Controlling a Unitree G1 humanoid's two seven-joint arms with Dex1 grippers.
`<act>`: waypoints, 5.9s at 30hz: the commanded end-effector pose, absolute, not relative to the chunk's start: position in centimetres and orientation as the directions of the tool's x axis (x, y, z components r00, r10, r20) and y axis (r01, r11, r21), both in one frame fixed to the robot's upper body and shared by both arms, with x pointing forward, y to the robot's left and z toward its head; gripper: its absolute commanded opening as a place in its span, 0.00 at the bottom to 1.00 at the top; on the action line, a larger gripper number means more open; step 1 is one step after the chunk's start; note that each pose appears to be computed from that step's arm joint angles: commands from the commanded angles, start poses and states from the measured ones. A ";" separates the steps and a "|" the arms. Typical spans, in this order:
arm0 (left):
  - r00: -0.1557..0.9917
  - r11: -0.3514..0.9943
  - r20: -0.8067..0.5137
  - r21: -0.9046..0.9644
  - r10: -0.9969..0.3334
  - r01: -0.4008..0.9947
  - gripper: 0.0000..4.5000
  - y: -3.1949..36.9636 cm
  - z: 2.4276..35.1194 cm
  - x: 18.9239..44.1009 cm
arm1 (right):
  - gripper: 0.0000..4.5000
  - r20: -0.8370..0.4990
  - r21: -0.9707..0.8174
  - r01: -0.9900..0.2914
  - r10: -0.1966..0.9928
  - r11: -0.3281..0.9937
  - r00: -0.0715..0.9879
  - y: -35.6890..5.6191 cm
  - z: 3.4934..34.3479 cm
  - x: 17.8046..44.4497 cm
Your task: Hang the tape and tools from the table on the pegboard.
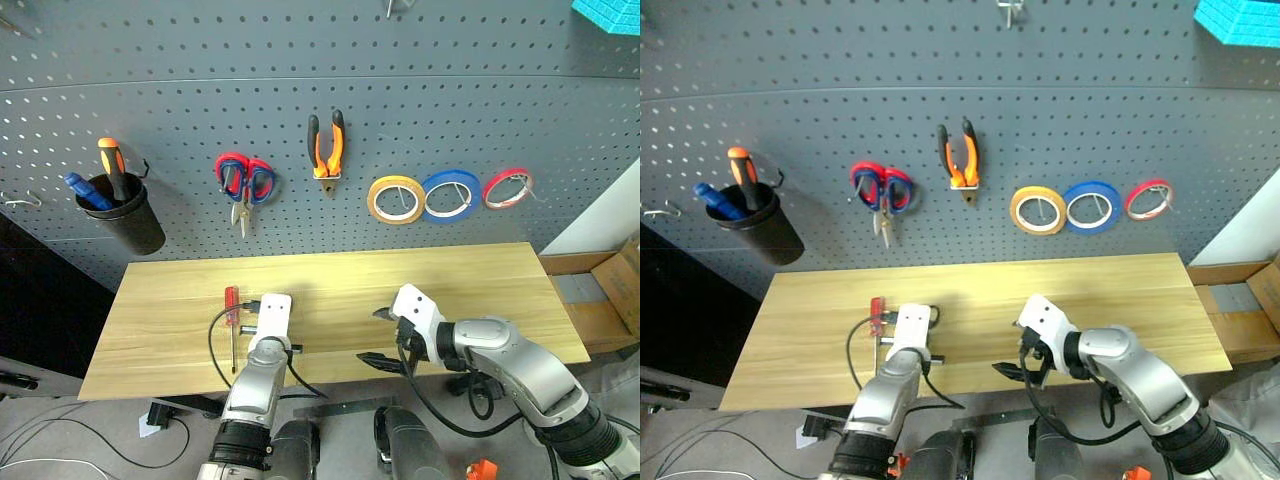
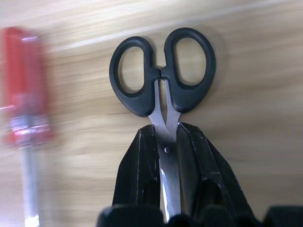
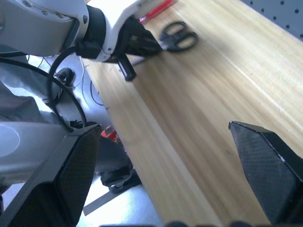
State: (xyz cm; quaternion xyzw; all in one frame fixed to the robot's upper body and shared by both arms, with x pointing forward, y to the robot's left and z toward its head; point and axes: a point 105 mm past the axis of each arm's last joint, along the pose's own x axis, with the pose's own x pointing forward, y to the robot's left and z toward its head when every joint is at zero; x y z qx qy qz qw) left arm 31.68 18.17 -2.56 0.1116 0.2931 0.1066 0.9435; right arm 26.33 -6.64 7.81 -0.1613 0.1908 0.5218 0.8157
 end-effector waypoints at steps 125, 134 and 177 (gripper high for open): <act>0.627 0.676 -0.638 -0.218 0.447 -0.704 0.72 25.8 1.1 31.8 | 1.00 -0.299 -0.278 -0.960 0.946 0.043 0.129 0.9 18.0 25.7; 0.640 0.652 -0.617 -0.257 0.457 -0.713 0.72 26.3 1.3 32.7 | 1.00 -0.418 -0.301 -0.946 0.876 0.116 0.241 0.5 13.2 27.3; 0.900 0.927 0.372 0.203 0.225 -0.316 0.18 21.7 19.0 30.0 | 1.00 -0.275 -0.366 -0.930 0.959 -0.045 0.062 1.2 19.4 25.0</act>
